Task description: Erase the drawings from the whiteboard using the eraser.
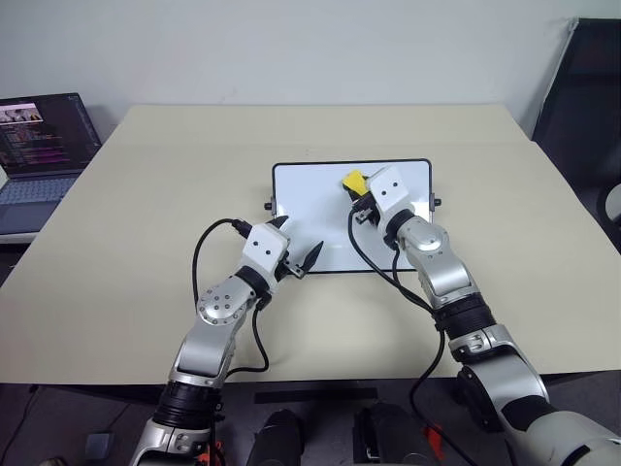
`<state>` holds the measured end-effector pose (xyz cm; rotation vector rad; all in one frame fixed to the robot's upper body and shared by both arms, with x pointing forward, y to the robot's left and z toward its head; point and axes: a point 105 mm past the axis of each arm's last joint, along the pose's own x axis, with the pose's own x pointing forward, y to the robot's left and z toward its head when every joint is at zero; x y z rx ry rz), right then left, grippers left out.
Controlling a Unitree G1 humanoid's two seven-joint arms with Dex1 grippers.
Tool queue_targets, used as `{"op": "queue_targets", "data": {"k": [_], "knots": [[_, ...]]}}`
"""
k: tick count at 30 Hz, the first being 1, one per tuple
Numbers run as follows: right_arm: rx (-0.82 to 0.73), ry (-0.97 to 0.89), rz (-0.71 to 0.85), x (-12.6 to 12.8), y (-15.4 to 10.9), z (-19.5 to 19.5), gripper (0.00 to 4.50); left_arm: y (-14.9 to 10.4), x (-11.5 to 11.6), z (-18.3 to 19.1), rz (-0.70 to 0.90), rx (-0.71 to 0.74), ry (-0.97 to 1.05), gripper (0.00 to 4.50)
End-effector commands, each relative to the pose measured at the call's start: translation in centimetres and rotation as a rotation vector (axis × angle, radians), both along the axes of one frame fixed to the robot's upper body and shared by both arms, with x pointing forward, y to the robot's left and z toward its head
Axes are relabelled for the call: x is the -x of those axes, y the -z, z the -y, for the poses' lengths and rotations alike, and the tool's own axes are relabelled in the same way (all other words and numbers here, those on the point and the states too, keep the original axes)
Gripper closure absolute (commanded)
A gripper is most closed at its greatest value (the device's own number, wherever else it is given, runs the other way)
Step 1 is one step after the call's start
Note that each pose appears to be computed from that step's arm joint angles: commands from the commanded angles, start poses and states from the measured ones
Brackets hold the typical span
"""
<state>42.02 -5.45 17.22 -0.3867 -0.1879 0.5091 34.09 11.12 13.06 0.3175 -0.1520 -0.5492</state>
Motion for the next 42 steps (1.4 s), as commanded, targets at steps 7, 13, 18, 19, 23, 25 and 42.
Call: {"op": "queue_targets", "data": {"k": [7, 13, 18, 19, 23, 25, 42], "knots": [[-0.035, -0.035, 0.004, 1.8, 0.5, 0.4, 3.26, -1.6, 0.2, 0.3, 0.063, 0.009, 0.009, 0.00], [-0.069, -0.116, -0.005, 4.6, 0.5, 1.0, 3.26, -1.6, 0.5, -0.1, 0.065, 0.007, -0.004, 0.00], [-0.181, -0.198, -0.135, 7.7, 0.8, 1.9, 3.26, -1.5, 1.4, -0.4, 0.045, 0.026, -0.003, 0.00], [-0.179, -0.187, -0.144, 8.1, 0.9, 2.4, 3.26, -1.6, 1.8, -0.3, 0.036, 0.050, 0.012, 0.00], [-0.182, -0.104, -0.180, 8.8, 1.5, 4.4, 3.26, -1.1, 2.6, -0.1, 0.012, 0.066, 0.033, 0.00], [-0.177, -0.068, -0.190, 8.9, 2.0, 5.1, 3.26, -0.7, 2.5, 0.2, 0.003, 0.061, 0.043, 0.00], [-0.102, 0.456, -0.235, 10.4, 2.5, 17.1, 3.26, -1.7, 4.7, 7.4, -0.135, 0.168, 0.677, 0.00]]}}
